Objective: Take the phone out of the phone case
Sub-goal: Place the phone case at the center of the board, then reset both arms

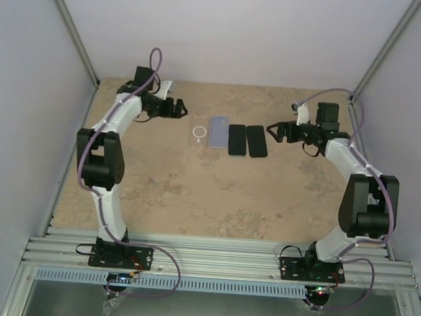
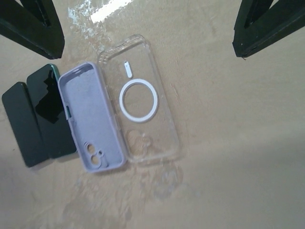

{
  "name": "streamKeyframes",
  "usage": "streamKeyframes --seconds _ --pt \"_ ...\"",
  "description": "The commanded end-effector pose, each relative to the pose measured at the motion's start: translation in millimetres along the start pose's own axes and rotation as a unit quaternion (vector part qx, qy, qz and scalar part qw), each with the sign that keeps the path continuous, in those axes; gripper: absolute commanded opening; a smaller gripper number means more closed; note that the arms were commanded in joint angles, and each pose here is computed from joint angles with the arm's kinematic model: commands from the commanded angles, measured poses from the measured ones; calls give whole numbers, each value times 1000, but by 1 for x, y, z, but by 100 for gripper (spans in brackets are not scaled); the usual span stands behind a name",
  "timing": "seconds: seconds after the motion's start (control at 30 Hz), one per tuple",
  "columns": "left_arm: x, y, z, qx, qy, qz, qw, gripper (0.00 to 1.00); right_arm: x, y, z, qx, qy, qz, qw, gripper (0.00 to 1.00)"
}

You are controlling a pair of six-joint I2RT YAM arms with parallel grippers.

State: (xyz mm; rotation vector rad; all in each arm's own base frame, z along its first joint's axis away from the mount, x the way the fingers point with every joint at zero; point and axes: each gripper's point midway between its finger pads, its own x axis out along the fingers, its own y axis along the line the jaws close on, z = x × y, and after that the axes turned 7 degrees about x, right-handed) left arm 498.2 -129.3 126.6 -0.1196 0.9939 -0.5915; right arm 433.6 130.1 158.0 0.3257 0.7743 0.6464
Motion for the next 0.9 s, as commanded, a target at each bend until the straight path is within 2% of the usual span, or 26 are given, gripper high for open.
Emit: streamKeyframes --seconds 0.0,0.23,0.37,0.43,0.67,0.87 --pt "-58 -3 23 42 -40 61 996 99 -34 10 37 -49 -43 -22 998 98" --pt "-135 -8 38 45 -116 87 988 99 -98 15 73 -73 -104 -48 991 98" --pt "-157 -6 19 54 -124 134 982 99 -124 -1 61 -54 -114 -61 990 98" --pt "-168 8 2 45 -124 161 978 99 -132 -13 48 -43 -113 -68 990 98" --pt "-167 19 -39 26 -115 189 975 99 -142 -52 5 -10 -100 -92 991 98" --pt "-157 37 -48 -9 -105 199 974 99 -144 -57 1 -18 -101 -99 990 98"
